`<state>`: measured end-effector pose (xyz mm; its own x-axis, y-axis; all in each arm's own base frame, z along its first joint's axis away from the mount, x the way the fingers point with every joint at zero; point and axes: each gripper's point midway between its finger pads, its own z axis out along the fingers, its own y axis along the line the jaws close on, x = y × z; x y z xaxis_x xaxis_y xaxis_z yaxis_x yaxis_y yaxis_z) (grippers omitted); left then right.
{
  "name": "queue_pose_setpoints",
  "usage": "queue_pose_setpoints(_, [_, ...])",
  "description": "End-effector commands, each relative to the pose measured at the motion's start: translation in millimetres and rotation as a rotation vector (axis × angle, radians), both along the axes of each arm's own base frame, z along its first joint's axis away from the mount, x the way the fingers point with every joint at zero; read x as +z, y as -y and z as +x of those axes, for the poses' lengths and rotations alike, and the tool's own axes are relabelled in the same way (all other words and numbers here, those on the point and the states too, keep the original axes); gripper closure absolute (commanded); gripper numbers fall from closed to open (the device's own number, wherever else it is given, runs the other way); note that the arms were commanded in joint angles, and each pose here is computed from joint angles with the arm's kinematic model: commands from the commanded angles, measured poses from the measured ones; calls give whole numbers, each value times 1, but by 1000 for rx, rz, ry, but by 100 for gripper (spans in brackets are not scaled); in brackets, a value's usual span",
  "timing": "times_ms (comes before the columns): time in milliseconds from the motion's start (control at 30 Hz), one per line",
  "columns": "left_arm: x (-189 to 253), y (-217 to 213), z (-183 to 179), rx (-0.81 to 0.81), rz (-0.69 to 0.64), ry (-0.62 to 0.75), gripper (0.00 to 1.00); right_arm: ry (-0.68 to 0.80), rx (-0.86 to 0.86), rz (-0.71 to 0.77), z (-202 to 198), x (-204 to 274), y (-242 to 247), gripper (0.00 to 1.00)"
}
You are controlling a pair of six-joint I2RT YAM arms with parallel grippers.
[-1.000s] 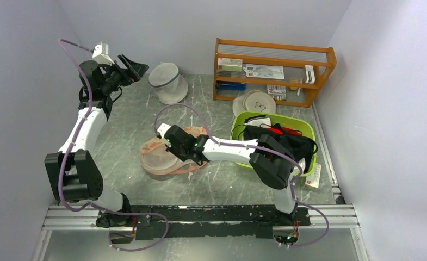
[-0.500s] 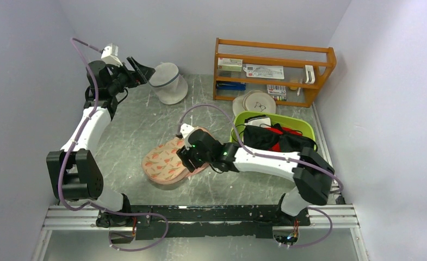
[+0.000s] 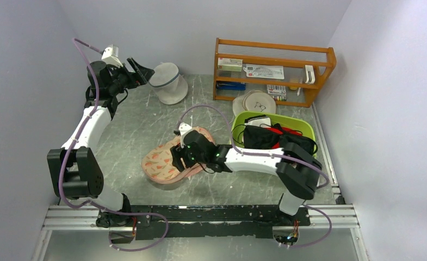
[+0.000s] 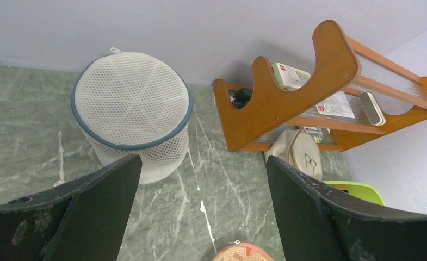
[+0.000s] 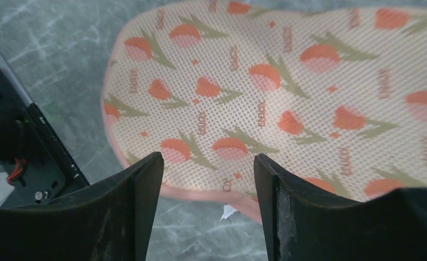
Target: Unzip the laundry bag and remove the bra
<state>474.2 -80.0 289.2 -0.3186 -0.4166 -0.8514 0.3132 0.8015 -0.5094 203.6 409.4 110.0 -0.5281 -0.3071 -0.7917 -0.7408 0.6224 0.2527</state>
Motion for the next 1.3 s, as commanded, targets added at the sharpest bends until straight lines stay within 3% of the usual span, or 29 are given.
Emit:
queue_pose_setpoints(0, [11, -3, 6, 15, 25, 33, 3, -81, -14, -10, 0, -33, -14, 45])
queue_pose_setpoints(100, [9, -1, 7, 5, 15, 25, 3, -149, -45, -92, -6, -74, -3, 69])
queue_pose_setpoints(133, [10, 0, 6, -2, 7, 26, 3, -182, -49, -108, -13, -89, 4, 72])
queue_pose_setpoints(267, [18, 2, 3, -14, -1, 39, 2, -256, -65, -76, -25, -108, 8, 73])
queue_pose_setpoints(400, [26, 4, -1, -20, -7, 58, 1, -147, -86, -99, -5, -84, 7, 71])
queue_pose_setpoints(600, [31, 33, -9, -103, -1, 90, 0, 72, -174, -43, 41, -17, 30, 30])
queue_pose_setpoints(700, [33, 41, -12, -133, -12, 104, 0, 142, -252, -22, 71, 9, 62, 14])
queue_pose_setpoints(867, [32, 53, -15, -178, -18, 112, 0, 194, -422, 28, 112, 55, 140, 2])
queue_pose_setpoints(967, [31, 66, -19, -193, 12, 122, 0, 233, -563, 58, 124, 81, 201, 0])
queue_pose_setpoints(1100, [25, 96, -28, -210, 108, 143, 0, 295, -737, 173, 120, 113, 279, 0])
queue_pose_setpoints(1267, [24, 122, -46, -202, 229, 227, 0, 378, -862, 219, 92, 139, 327, 0])
